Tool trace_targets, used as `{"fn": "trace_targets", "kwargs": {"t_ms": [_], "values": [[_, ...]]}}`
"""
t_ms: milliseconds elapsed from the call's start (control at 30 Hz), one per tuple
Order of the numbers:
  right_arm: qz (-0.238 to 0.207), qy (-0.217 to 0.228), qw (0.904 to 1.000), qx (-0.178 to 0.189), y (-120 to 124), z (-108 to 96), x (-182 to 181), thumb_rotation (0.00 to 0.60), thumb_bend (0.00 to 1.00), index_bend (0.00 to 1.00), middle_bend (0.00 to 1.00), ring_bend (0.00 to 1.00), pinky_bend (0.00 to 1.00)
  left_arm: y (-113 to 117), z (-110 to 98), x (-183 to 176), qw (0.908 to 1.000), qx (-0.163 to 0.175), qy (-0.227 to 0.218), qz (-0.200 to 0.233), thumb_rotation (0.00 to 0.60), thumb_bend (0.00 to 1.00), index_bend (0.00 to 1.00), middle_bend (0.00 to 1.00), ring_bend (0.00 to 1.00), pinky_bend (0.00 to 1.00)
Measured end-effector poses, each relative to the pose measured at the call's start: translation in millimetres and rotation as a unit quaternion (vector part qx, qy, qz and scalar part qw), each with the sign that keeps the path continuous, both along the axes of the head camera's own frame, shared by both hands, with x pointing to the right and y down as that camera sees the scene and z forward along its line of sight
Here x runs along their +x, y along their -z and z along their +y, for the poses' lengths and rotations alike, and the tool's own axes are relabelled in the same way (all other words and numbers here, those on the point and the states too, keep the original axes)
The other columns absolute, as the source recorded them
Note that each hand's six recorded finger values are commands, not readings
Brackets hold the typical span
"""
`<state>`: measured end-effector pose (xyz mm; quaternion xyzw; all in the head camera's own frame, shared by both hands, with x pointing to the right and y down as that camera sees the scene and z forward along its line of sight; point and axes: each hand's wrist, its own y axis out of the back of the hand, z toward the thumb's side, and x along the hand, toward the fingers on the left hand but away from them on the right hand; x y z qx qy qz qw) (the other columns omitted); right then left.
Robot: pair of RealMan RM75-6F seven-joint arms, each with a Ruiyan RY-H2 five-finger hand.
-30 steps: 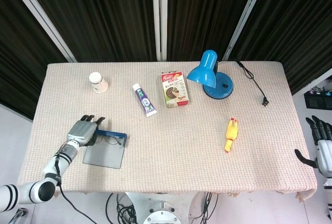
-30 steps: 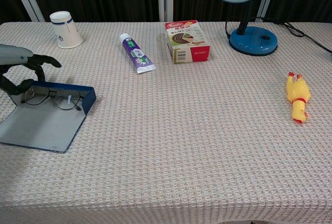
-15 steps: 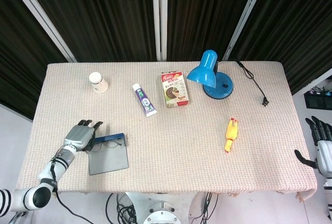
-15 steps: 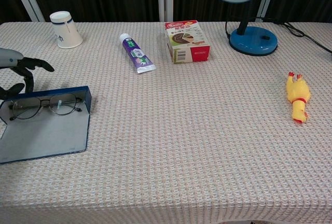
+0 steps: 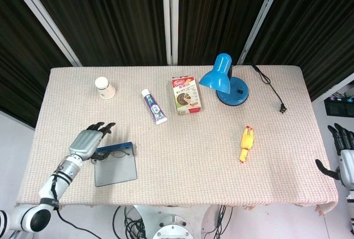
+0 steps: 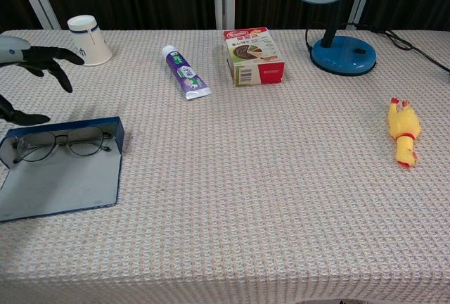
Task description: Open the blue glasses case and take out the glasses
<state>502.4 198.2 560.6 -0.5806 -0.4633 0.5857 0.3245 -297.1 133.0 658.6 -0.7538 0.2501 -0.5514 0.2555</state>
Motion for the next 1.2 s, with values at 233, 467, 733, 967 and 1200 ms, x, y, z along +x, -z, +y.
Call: {"fn": "trace_targets", "kwargs": {"t_ms": [233,467,733,967,1200], "values": [[0.001,0.0,1.0,0.008,7.0,-0.7,0.9,0.6,0.18,0.0,0.0,0.0,0.0,-8.6,9.8,5.9,0.9976,0.022,0.045,0.047,0.6,0.28,0.09,0.33,0.13,0.19],[0.002,-0.003,0.9999,0.011,10.2,-0.5,1.8,0.6,0.18,0.0,0.0,0.0,0.0,-21.9,17.5,20.0,0.9972,0.01,0.052,0.053,0.6,0.29,0.11,0.36,0.15,0.19],[0.002,-0.006,0.9999,0.012,10.9,-2.1,4.5,0.6,0.18,0.0,0.0,0.0,0.0,-31.9,17.4,21.1,0.9971,0.016,0.057,0.047,0.6,0.29,0.12,0.36,0.17,0.18],[0.002,-0.006,0.9999,0.011,10.1,-2.4,4.7,0.6,0.18,0.0,0.0,0.0,0.0,-40.2,19.1,15.4,0.9975,0.019,0.062,0.03,0.6,0.29,0.14,0.38,0.17,0.19],[0.003,-0.005,0.9999,0.009,9.3,-2.4,3.6,0.6,0.18,0.0,0.0,0.0,0.0,-44.0,18.1,14.2,0.9971,0.02,0.066,0.031,0.6,0.31,0.15,0.4,0.19,0.19]]}}
